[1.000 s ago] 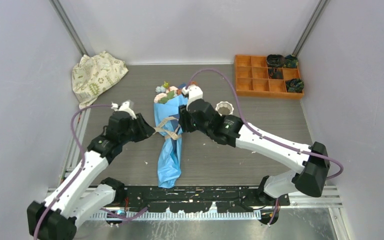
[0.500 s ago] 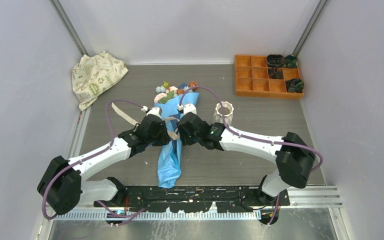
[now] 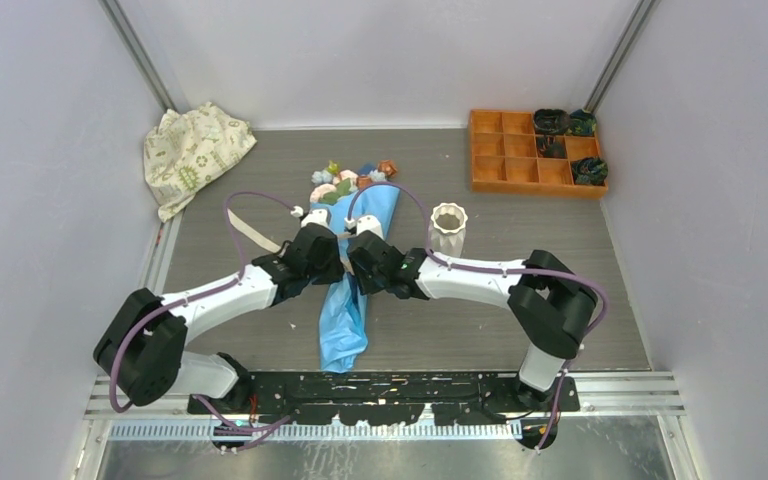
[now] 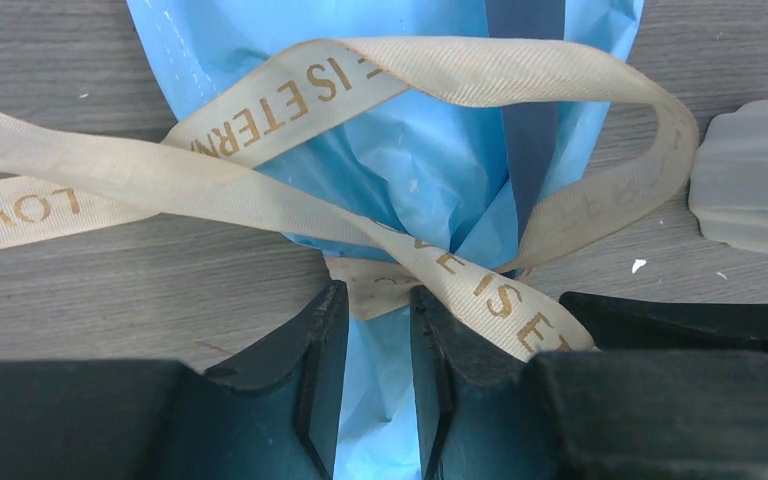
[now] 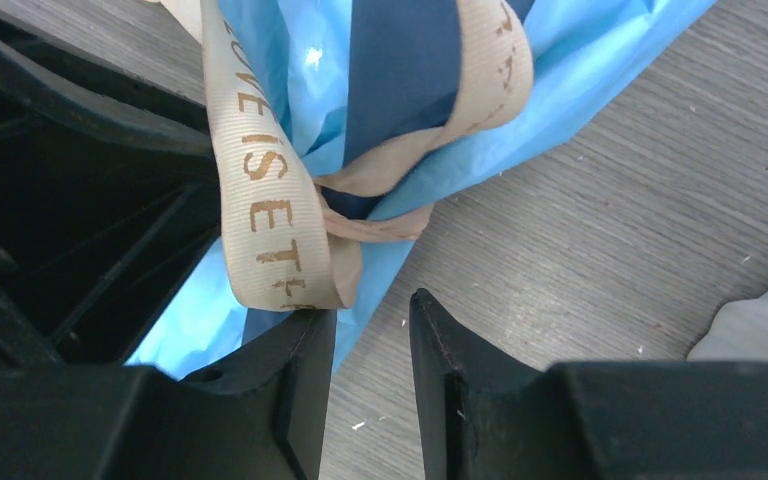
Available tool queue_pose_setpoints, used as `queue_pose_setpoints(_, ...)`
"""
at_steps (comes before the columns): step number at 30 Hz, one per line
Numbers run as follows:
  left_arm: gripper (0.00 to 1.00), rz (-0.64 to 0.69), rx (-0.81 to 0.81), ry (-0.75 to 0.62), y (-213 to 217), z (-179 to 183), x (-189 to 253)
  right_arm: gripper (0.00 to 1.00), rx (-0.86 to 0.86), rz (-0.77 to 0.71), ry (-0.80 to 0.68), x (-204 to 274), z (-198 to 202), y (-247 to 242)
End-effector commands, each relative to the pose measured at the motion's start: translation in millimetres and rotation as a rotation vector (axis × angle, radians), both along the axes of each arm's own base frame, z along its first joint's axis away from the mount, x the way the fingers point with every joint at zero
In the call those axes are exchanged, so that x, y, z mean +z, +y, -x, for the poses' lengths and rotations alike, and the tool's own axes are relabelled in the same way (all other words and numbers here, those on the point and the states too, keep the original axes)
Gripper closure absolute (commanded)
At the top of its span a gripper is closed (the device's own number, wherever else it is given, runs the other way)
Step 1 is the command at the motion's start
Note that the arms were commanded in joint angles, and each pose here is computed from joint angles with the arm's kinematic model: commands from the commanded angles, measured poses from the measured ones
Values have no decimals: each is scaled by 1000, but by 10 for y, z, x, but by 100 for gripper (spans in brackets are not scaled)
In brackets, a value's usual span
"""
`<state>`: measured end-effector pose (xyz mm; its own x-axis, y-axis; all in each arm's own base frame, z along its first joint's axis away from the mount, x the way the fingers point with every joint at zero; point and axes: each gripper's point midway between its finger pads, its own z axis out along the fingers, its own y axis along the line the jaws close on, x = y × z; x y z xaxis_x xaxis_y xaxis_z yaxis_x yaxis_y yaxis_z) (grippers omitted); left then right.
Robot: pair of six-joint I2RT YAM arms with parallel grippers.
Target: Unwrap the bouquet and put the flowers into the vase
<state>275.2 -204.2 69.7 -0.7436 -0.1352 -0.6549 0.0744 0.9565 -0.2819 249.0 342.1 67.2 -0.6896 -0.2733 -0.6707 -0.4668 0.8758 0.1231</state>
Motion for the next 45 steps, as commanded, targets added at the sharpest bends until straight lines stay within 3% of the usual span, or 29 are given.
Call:
queue_pose_setpoints(1, 69, 56, -7, -101, -164, -230, 293, 61, -27, -73, -101, 265, -283, 195)
queue_pose_setpoints(14, 68, 127, -43, -89, -289, -179, 223, 62, -90, -38, -138, 204, -682, 117)
queue_pose_setpoints(21, 68, 51, -1, -114, -251, -375, 92, 64, -76, -51, -98, 111, -616, 148)
queue_pose_setpoints(34, 67, -17, -11, -196, -226, -558, 377, 64, -69, -67, -20, -144, -491, 173)
queue_pose_setpoints(45, 66, -49, -35, -156, -301, -617, 77, 64, -58, -87, -10, -115, -464, 203)
